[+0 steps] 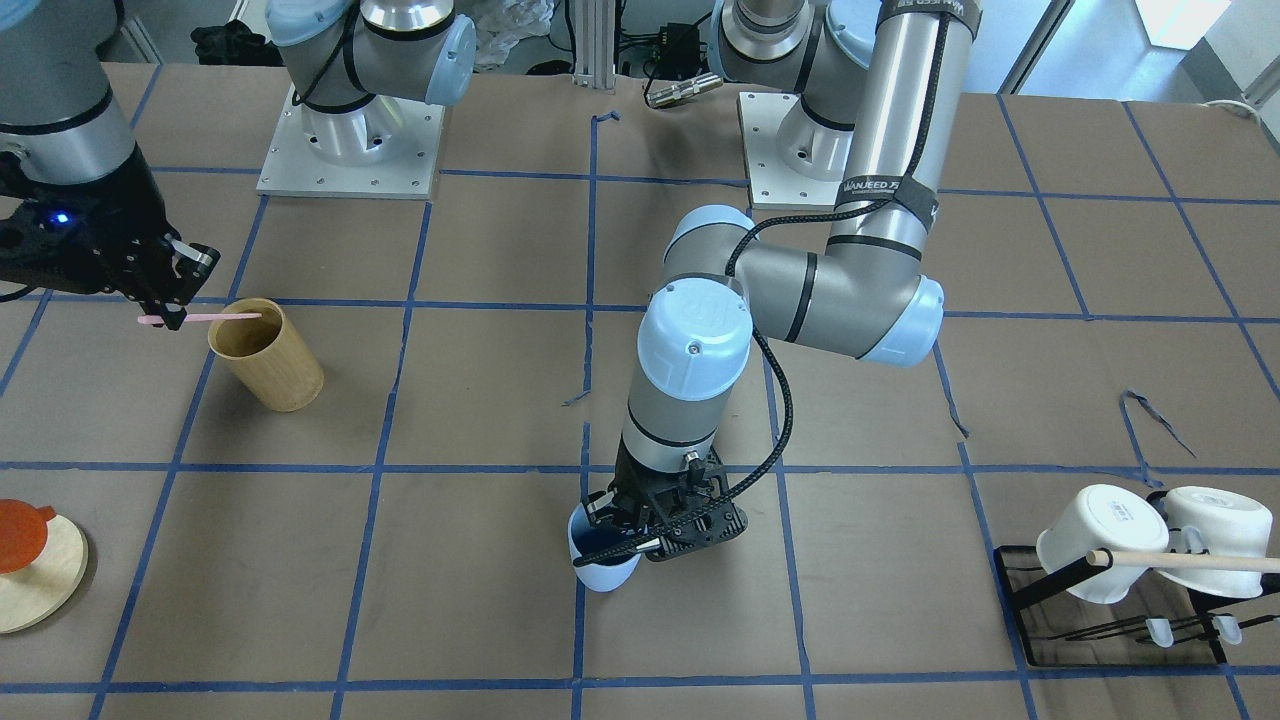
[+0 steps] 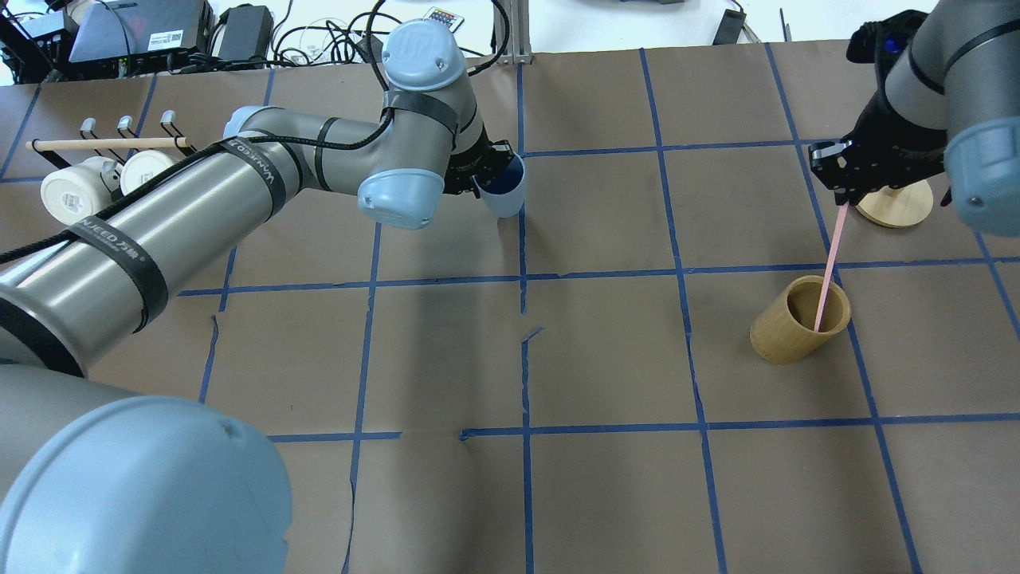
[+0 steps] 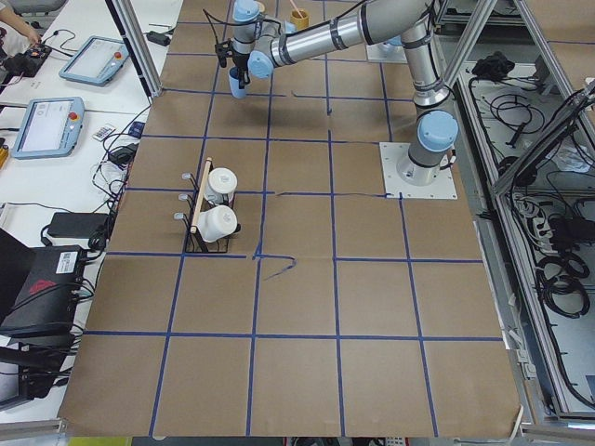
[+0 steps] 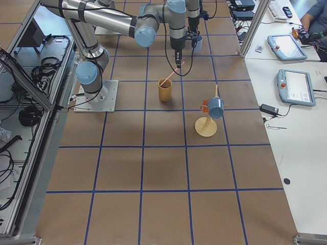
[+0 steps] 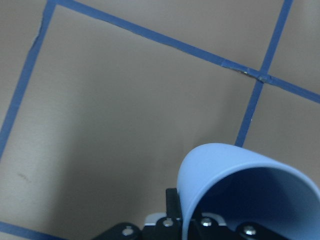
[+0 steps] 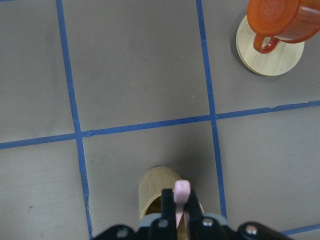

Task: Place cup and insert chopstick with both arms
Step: 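Set the blue cup down mid-table with the left gripper while the right lifts the chopstick, then withdraw the left gripper while the right carries the chopstick over the blue cup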

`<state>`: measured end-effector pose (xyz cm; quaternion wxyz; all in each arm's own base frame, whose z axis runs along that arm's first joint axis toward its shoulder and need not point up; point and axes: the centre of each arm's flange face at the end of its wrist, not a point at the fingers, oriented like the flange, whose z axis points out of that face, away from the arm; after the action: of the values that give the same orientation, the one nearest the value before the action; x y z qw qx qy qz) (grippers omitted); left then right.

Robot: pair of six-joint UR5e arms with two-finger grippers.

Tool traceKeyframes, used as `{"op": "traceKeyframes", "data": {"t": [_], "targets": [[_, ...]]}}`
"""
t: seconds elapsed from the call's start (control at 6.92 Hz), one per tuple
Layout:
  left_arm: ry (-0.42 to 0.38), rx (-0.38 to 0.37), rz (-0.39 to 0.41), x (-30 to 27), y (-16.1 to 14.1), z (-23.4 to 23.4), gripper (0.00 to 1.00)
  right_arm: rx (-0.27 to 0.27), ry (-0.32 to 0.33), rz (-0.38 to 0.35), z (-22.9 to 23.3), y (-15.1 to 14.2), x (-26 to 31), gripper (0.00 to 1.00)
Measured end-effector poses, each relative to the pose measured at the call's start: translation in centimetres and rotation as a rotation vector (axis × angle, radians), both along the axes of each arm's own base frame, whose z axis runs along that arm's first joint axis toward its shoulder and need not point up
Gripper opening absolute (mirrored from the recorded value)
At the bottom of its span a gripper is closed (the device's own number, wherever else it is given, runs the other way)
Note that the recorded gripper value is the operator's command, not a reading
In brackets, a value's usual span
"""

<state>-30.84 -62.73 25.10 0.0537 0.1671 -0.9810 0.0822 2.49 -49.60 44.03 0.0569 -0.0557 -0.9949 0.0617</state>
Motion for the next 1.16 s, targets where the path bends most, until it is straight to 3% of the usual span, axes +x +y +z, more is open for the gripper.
{"op": "traceKeyframes", "data": {"t": [0.14,0.29,0.58,0.87,1.16], "targets": [[0.001,0.002,-0.009,-0.8,0.2,-0.6,0.17,-0.002,-0.013,0.002,2.0,-0.3,0.1,0.00],[0.002,0.002,-0.021,-1.4,0.4,-0.9,0.99,-0.012,-0.033,0.007,3.9,-0.7,0.3,0.00],[0.009,-0.027,-0.046,-2.0,0.5,0.3,1.00,-0.042,-0.078,0.023,6.0,-2.8,1.4,0.00],[0.004,-0.081,-0.120,-0.8,0.0,4.5,1.00,-0.098,-0.109,0.033,5.6,-4.9,6.1,0.00],[-0.048,-0.056,-0.248,6.3,0.5,12.0,1.00,-0.187,-0.126,0.075,4.6,-6.1,12.9,0.00]]}}
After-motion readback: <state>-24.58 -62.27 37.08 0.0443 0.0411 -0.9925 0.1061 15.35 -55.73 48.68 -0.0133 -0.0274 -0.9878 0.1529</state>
